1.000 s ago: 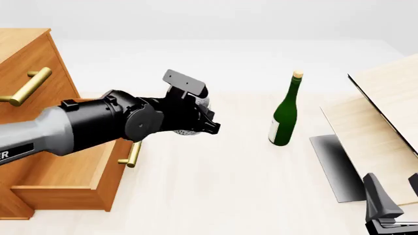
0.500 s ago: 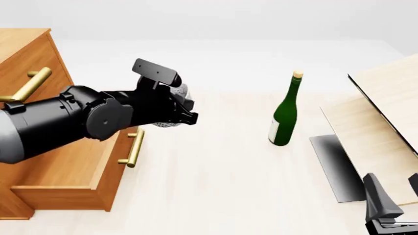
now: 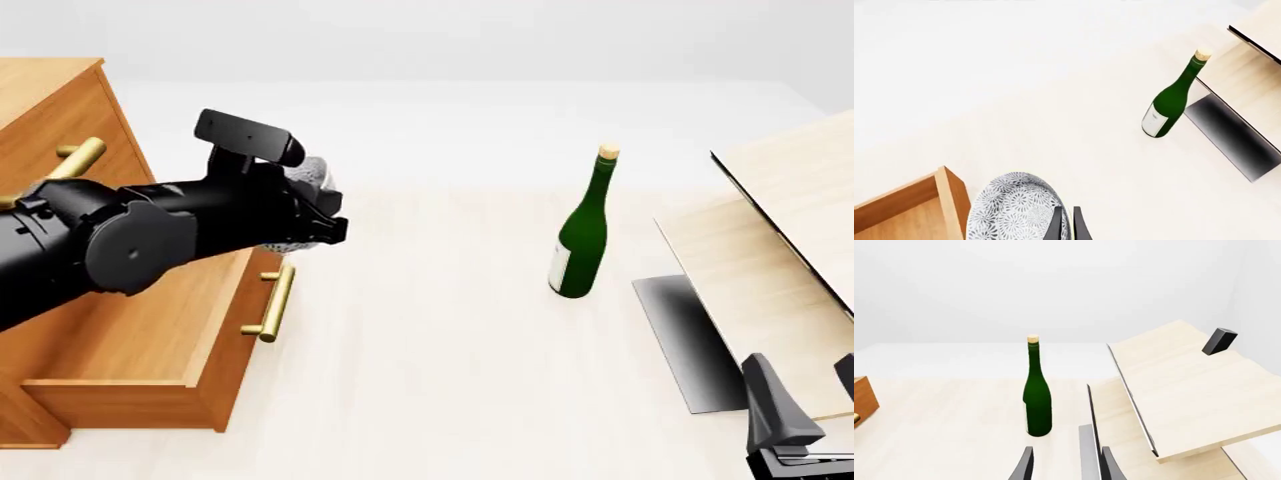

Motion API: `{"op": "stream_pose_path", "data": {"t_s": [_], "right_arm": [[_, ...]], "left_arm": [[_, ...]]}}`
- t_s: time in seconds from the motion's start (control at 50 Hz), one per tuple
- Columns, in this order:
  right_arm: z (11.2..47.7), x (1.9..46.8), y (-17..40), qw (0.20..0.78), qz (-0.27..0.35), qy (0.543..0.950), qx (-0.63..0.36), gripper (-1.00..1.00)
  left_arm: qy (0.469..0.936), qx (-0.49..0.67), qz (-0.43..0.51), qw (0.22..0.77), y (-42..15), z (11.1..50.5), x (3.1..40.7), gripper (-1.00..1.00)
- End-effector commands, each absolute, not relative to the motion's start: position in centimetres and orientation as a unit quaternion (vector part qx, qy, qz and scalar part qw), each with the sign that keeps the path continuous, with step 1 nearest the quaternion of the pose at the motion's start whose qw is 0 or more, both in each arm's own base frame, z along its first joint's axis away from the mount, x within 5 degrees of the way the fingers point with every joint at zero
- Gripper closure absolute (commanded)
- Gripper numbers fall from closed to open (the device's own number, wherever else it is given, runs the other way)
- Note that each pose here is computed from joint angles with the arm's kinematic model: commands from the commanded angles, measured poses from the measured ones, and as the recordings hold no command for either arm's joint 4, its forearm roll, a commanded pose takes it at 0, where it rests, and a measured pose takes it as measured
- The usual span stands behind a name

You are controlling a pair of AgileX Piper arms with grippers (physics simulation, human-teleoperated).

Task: Put the bowl in the bottom drawer of the cabinet.

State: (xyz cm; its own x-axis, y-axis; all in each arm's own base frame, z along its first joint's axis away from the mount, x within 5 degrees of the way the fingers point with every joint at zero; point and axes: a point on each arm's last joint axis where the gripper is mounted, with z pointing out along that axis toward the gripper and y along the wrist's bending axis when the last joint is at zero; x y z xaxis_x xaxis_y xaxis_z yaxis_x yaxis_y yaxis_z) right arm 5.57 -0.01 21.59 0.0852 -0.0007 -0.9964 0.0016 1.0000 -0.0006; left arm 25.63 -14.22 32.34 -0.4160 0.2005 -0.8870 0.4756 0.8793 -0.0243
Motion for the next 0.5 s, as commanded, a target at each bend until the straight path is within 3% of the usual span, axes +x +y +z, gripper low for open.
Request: {"op": "stream_pose_path", "data": {"t_s": [0.02, 0.5], "right_arm": [[21.6, 5.6, 0.0, 0.737, -0.001, 0.676, 0.000, -1.00], [21.6, 5.6, 0.0, 0.737, -0.001, 0.676, 0.000, -1.00]], "left_arm": [[0.826, 0.191, -0.124, 0.516, -12.3, 33.1, 24.6, 1.00], [0.825, 0.149, -0.112, 0.534, -8.9, 33.8, 22.0, 1.00]]}}
